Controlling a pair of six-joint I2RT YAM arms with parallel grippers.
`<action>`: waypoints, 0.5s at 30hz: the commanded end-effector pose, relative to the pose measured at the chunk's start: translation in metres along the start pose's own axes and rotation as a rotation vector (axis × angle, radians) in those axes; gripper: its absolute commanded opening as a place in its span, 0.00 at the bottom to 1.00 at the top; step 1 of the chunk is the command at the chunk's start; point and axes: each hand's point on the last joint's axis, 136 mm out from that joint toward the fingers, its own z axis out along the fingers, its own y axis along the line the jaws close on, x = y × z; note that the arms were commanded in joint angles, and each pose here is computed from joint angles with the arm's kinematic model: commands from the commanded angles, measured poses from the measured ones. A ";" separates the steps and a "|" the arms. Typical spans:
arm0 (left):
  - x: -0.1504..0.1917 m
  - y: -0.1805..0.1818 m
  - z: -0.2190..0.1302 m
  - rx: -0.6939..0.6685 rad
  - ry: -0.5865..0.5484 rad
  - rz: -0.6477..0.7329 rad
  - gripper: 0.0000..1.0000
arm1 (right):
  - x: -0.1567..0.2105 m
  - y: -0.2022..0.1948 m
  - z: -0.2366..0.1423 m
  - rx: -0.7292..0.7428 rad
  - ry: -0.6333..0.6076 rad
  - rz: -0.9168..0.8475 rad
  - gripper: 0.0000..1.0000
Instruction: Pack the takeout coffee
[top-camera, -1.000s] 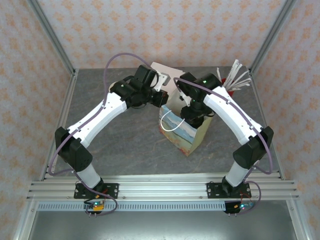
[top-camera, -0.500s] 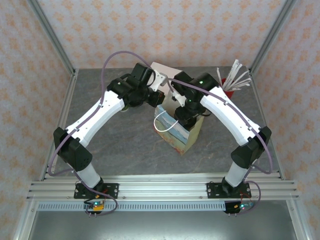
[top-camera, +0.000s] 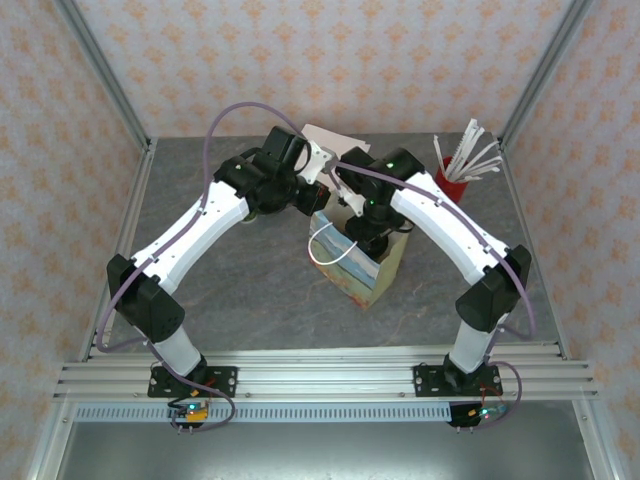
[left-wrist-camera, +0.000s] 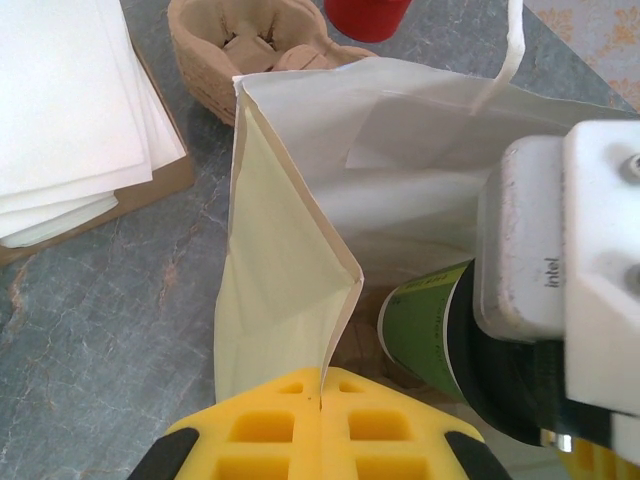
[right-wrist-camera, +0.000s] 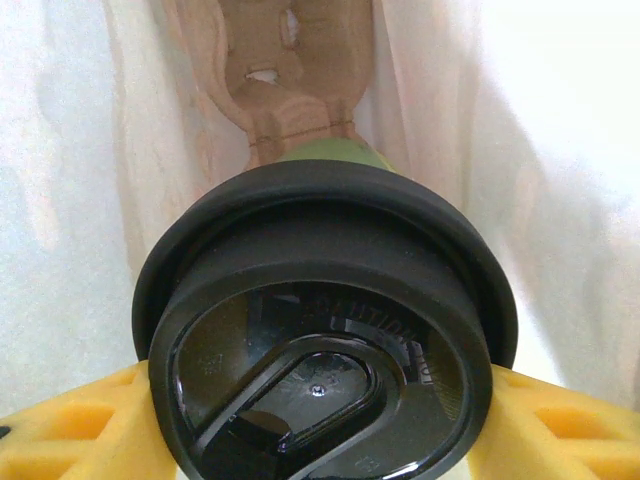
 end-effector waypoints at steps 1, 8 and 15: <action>0.008 0.000 -0.005 0.003 0.015 0.011 0.05 | 0.001 -0.005 0.006 0.018 0.011 -0.016 0.66; 0.008 0.002 -0.004 0.000 0.016 0.006 0.04 | 0.006 -0.009 0.015 0.022 0.032 -0.029 0.65; 0.007 0.002 -0.004 0.002 0.014 0.005 0.04 | 0.009 -0.013 0.026 0.032 0.058 -0.034 0.65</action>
